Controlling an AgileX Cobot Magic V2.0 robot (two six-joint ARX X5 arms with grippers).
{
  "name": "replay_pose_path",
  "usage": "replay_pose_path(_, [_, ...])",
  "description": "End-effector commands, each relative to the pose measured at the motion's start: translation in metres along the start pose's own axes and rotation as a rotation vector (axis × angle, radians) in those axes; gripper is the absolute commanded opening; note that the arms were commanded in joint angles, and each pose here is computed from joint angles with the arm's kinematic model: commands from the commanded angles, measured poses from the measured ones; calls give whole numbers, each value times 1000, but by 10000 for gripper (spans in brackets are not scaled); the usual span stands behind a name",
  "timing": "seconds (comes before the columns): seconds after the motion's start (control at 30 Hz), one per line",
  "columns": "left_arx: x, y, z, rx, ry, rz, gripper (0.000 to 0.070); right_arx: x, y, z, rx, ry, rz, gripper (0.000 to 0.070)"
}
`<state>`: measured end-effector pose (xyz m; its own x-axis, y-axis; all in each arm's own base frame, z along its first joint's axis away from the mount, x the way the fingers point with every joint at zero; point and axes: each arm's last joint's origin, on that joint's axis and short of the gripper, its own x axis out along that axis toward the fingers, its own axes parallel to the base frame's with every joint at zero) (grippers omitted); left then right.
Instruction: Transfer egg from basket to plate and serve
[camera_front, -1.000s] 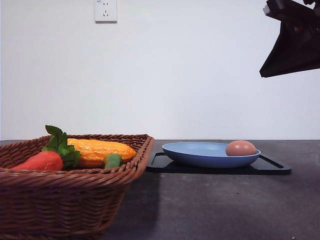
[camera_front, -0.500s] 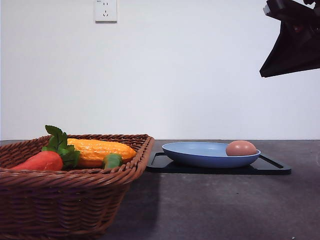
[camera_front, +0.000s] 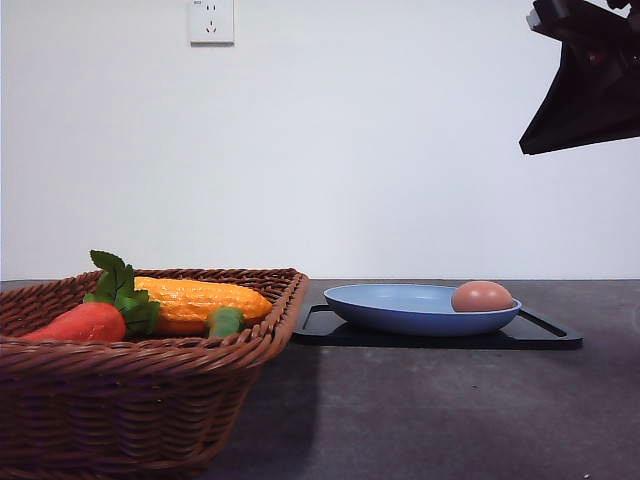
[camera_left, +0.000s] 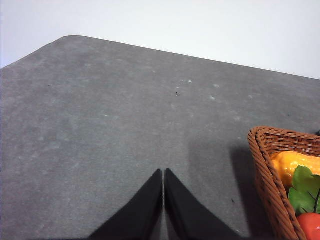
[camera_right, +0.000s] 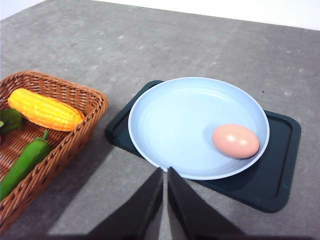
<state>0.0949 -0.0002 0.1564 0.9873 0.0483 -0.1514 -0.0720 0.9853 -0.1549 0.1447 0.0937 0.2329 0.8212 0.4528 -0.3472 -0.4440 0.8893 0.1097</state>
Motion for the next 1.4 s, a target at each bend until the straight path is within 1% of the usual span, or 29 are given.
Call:
replay_pose_path(0.0, [2, 1, -9, 1, 31, 2, 0, -1, 1, 4, -10, -17, 0, 0])
replay_pose_path(0.03, [2, 1, -9, 1, 32, 2, 0, -4, 0, 5, -58, -26, -17, 0])
replay_pose_path(0.13, [2, 1, -9, 1, 31, 2, 0, -20, -10, 5, -169, -85, -122, 0])
replay_pose_path(0.2, [2, 1, -9, 1, 31, 2, 0, -27, -17, -1, -203, -134, -154, 0])
replay_pose_path(0.3, [2, 1, -9, 1, 31, 2, 0, -37, -29, -16, -179, -207, -202, 0])
replay_pose_path(0.43, [2, 1, -9, 1, 31, 2, 0, -50, -46, -40, -136, -283, -323, 0])
replay_pose_path(0.5, [2, 1, -9, 1, 31, 2, 0, -54, -52, -50, -121, -308, -364, 0])
replay_pose_path(0.7, [2, 1, -9, 1, 31, 2, 0, -55, -62, -74, -53, -353, -434, 0])
replay_pose_path(0.77, [2, 1, -9, 1, 31, 2, 0, -54, -64, -80, -37, -359, -440, 0])
replay_pose_path(0.83, [2, 1, -9, 1, 31, 2, 0, -53, -65, -86, -33, -351, -424, 0])
replay_pose_path(1.03, [2, 1, -9, 1, 31, 2, 0, -52, -66, -97, -4, -247, -395, 0])
replay_pose_path(1.1, [2, 1, -9, 1, 31, 2, 0, -51, -65, -101, 31, -209, -379, 0])
replay_pose_path(1.13, [2, 1, -9, 1, 31, 2, 0, -51, -65, -101, 43, -211, -375, 0])
replay_pose_path(1.37, [2, 1, -9, 1, 31, 2, 0, -51, -65, -98, 36, -240, -375, 0])
